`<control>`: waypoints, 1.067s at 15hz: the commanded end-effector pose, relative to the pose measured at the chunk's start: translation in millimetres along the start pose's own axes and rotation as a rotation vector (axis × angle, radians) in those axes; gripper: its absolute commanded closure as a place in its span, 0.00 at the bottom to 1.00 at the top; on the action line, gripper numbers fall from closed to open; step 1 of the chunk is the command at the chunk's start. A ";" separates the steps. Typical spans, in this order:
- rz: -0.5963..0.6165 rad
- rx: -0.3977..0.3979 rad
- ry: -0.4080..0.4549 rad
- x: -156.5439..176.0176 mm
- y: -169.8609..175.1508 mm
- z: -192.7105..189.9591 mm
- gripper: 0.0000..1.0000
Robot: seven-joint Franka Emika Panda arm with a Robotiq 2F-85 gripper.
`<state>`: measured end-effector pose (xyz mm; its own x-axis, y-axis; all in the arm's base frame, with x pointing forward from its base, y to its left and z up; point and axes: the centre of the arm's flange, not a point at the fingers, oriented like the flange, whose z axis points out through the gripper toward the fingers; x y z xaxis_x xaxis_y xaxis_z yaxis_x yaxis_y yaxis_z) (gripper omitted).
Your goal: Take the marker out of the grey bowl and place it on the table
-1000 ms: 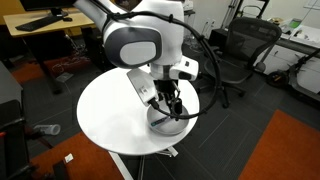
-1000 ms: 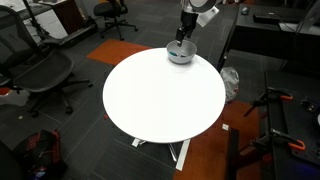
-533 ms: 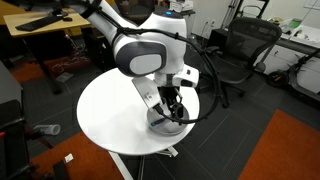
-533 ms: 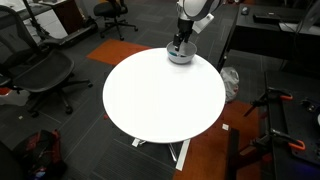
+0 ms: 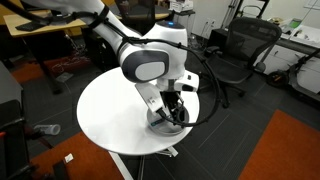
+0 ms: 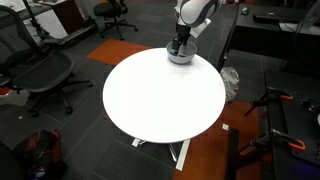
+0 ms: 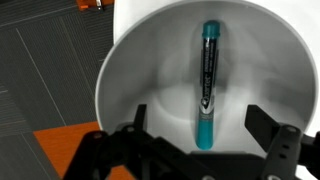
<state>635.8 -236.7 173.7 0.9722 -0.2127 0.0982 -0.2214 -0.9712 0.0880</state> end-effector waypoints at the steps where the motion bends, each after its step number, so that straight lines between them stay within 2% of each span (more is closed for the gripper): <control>1: 0.011 -0.054 -0.017 8.6 -8.3 7.4 0.00; 7: 0.002 -0.079 -0.029 8.7 -18.4 19.6 0.00; 8: 0.000 -0.080 -0.029 9.2 -19.5 21.3 0.25; 9: -0.003 -0.080 -0.031 9.1 -20.1 22.5 0.26; 14: -0.007 -0.085 -0.032 10.3 -21.3 26.1 0.66; 16: -0.007 -0.084 -0.032 10.8 -21.3 26.7 0.80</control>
<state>645.8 -221.9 144.4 0.9784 -0.1947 0.0702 -0.2031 -0.9682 0.1463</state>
